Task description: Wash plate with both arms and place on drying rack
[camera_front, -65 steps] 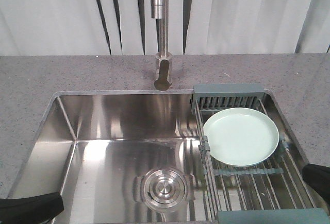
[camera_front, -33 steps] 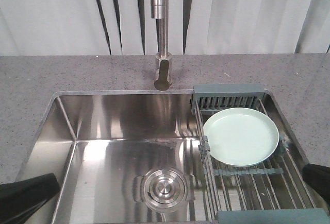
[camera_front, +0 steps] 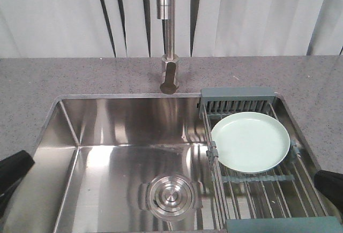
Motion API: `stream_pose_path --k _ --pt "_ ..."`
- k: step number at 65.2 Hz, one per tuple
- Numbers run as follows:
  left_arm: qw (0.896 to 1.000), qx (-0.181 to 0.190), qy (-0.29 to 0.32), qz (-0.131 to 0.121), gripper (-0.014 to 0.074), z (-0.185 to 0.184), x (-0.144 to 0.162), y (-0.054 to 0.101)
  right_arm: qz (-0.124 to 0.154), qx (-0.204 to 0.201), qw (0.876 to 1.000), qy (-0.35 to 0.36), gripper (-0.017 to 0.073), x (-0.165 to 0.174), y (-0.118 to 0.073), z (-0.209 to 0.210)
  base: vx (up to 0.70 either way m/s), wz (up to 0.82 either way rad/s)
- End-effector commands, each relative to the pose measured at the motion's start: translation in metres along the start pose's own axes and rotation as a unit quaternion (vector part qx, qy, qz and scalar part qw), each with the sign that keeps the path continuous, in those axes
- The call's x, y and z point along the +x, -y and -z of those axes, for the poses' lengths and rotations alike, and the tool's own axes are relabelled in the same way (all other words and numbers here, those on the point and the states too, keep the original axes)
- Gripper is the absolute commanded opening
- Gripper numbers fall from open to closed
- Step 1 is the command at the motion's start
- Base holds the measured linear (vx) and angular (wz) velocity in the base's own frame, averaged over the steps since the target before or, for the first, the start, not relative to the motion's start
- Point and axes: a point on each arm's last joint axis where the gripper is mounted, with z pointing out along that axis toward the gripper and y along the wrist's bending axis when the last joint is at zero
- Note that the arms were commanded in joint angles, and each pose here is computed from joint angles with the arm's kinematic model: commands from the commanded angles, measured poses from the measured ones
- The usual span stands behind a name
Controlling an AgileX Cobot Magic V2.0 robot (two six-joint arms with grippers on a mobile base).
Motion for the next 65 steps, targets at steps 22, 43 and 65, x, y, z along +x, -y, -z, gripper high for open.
stream_pose_path --k 22,43,65 --pt "0.966 -0.249 -0.069 0.021 -0.0006 0.041 0.065 -0.037 -0.002 0.014 0.999 0.040 -0.0010 -0.013 0.003 0.004 0.00 0.00" --pt "0.962 -0.272 -0.016 -0.019 -0.0006 0.057 0.058 -0.033 -0.002 0.014 0.999 0.040 -0.0010 -0.013 0.003 0.004 0.00 0.00" --pt "0.963 -0.251 0.025 -0.094 -0.0006 0.057 0.049 -0.028 -0.002 0.014 0.999 0.040 -0.0010 -0.013 0.003 0.004 0.00 0.00"
